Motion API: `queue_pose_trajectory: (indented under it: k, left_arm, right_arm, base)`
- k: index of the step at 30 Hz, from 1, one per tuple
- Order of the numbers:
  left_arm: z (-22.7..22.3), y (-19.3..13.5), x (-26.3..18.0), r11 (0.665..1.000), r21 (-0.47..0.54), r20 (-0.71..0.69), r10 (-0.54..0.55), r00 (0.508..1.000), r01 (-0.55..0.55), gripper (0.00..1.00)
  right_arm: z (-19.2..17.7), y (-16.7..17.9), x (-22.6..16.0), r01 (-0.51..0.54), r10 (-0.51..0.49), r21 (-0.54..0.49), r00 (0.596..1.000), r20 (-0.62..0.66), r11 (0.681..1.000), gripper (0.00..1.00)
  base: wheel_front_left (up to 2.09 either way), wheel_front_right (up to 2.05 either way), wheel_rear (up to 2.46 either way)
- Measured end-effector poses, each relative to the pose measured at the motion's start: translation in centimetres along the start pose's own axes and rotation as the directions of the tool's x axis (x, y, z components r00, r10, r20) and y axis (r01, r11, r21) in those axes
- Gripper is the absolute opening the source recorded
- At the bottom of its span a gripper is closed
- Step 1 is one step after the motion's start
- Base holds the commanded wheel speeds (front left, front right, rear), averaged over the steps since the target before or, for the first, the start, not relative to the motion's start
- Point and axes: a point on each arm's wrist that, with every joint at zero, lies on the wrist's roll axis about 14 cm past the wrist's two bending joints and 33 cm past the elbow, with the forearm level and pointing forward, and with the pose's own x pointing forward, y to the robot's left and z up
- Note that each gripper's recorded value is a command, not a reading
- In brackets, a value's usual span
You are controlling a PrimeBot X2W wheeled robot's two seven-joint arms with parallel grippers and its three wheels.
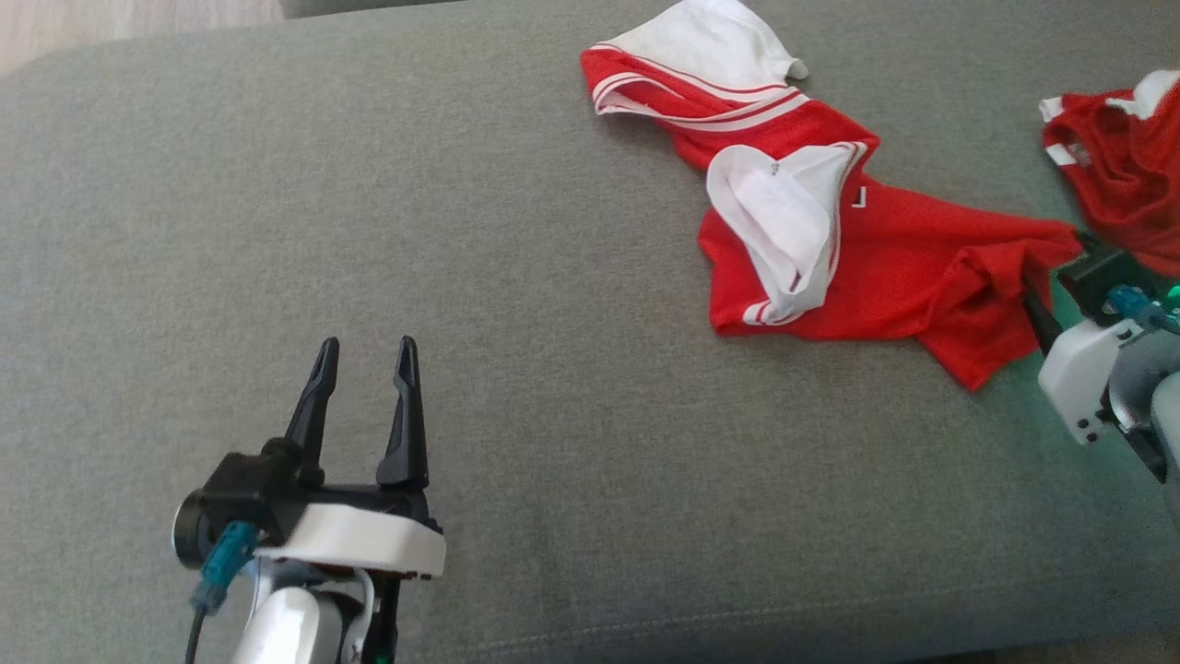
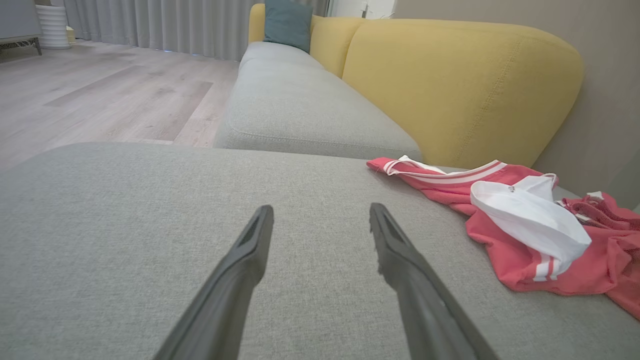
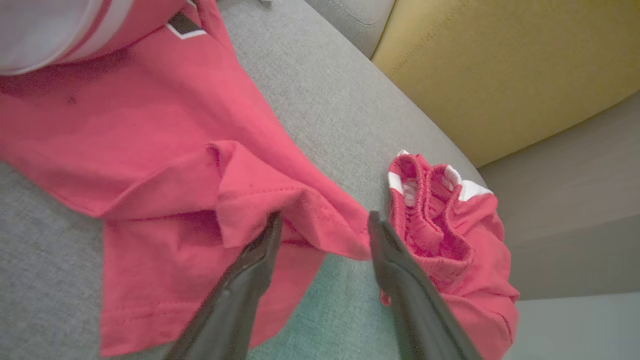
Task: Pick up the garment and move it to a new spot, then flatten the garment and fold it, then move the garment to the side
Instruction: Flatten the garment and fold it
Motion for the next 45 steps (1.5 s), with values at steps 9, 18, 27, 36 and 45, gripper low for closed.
queue_pose_trajectory:
  k: [9, 18, 27, 36, 45]
  left_arm:
    - [0.9, -0.9, 0.0, 1.0, 0.003, 0.026, -0.026, 0.999, 0.026, 1.0]
    - [1.9, -0.4, -0.7, 1.0, 0.012, 0.05, -0.005, 0.999, 0.004, 1.0]
    - [2.2, 1.7, -1.8, 0.997, 0.022, 0.055, 0.066, 0.996, -0.067, 1.0]
    - [2.2, 3.5, -2.7, 0.992, 0.029, 0.053, 0.124, 0.991, -0.126, 1.0]
    - [2.0, 4.2, -3.0, 0.989, 0.03, 0.045, 0.145, 0.988, -0.147, 1.0]
  right_arm:
    - [2.5, -1.7, -2.2, 0.067, -0.083, 0.113, 0.986, 0.145, 0.991, 1.0]
    - [10.3, 2.7, -3.8, -0.046, -0.041, 0.21, 0.919, 0.392, 0.977, 1.0]
    - [12.2, 10.8, -2.7, -0.264, 0.15, 0.241, 0.901, 0.406, 0.934, 1.0]
    - [11.7, 12.8, -0.8, -0.272, 0.149, 0.3, 0.915, 0.374, 0.914, 1.0]
    - [10.0, 14.5, 0.3, -0.246, 0.132, 0.36, 0.941, 0.312, 0.9, 0.21]
  base:
    - [0.0, 0.0, 0.0]
    - [0.0, 0.0, 0.0]
    - [0.0, 0.0, 0.0]
    - [0.0, 0.0, 0.0]
    - [0.0, 0.0, 0.0]
